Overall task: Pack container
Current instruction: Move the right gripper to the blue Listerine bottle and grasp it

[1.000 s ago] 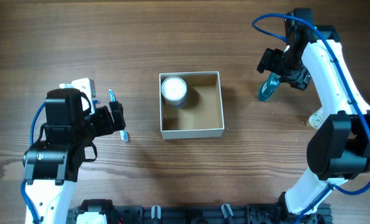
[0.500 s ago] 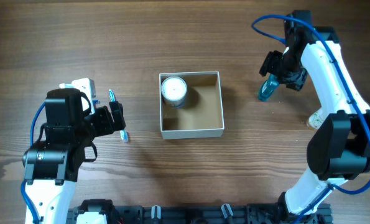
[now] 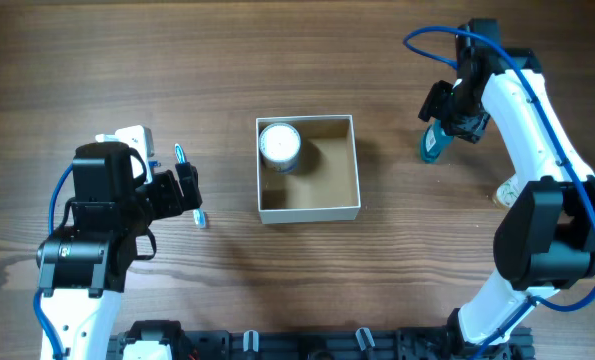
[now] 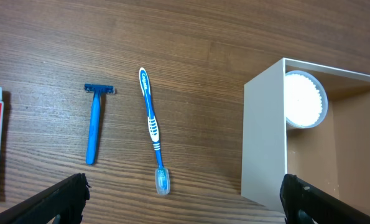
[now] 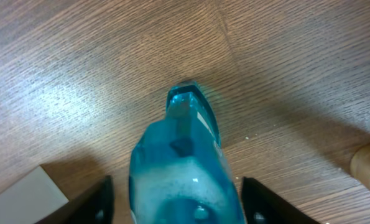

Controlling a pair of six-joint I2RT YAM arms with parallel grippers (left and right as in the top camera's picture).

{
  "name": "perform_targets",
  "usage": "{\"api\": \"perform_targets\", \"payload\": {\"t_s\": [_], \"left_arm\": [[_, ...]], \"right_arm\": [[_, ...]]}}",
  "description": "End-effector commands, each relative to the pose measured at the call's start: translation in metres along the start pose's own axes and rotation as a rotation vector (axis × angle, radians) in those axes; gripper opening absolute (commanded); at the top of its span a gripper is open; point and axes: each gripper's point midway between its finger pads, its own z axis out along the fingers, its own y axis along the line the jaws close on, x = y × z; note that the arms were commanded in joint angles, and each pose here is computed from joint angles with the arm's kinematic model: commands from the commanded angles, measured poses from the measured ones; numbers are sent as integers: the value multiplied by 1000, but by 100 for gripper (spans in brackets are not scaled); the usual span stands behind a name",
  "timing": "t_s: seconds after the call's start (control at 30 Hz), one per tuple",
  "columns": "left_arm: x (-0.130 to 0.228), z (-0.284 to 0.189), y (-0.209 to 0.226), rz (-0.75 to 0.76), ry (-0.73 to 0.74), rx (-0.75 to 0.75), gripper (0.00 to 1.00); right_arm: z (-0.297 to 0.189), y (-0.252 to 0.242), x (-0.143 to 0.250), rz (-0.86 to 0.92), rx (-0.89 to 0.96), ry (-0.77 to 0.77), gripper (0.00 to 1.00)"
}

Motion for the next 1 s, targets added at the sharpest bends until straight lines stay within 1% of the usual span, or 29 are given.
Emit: {"api": "perform_targets", "payload": {"t_s": [0.0,0.17,0.27,0.4,0.57,0.63,0.67,0.7,0.77,0.8,0.9,0.97], "left_arm": [[-8,-4,-3,-7,-21,3,100],[-8,-4,-3,-7,-21,3,100],[-8,-4,-3,-8,-21,3,100],[-8,-4,-3,-7,-21,3,100],[-8,-4,-3,-7,-21,3,100],[-8,-4,-3,-7,-21,3,100],[-8,-4,-3,-7,-21,3,100],[-8,-4,-3,-7,-21,3,100],[-8,-4,-3,-7,-21,3,100],[-8,-4,-3,-7,-21,3,100],[-8,-4,-3,-8,-21,3,100],[-8,-4,-3,-8,-21,3,100]], "right_arm": [[9,-1,7,-4,6,30,59],[9,-1,8,-5,6,31,57],[9,-2,8,-5,9,30,49],[9,-2,8,-5,9,30,47],[9,-2,8,-5,10,31,34],[9,-2,8,-5,10,32,27],[9,-2,8,-5,10,32,25],[9,-2,8,-5,11,33,22],[9,-2,8,-5,11,33,8],[9,-2,8,-6,11,34,4],[3,-1,7,-45,3,20,4],[-12,4,6,-95,-15,-15,4]]}}
